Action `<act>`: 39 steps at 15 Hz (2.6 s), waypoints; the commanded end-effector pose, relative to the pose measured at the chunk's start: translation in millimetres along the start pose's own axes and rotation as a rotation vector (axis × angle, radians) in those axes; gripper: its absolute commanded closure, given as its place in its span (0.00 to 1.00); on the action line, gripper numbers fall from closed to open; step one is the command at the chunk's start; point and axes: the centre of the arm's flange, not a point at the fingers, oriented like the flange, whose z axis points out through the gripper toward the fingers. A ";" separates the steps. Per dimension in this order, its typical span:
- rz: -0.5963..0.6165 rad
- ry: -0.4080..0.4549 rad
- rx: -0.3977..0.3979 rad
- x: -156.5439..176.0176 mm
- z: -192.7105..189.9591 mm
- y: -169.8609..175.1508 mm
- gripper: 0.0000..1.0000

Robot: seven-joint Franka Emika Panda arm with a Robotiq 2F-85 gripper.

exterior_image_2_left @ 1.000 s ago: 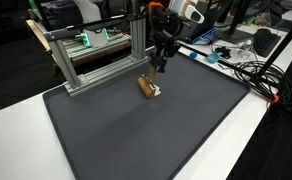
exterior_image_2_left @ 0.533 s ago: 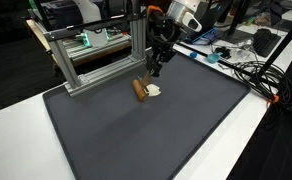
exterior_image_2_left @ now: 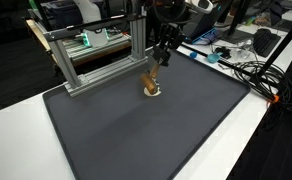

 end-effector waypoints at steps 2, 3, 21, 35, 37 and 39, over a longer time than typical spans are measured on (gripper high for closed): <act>-0.011 -0.009 0.014 18.0 3.8 14.4 0.79; -0.023 -0.003 0.025 23.6 7.7 15.1 0.79; -0.123 0.274 0.062 33.7 -35.7 -20.9 0.79; 0.313 0.392 0.110 -37.1 -118.8 -99.7 0.54; 0.338 0.430 0.159 -26.8 -107.7 -101.1 0.79; 0.494 0.454 0.145 -52.3 -119.0 -112.9 0.79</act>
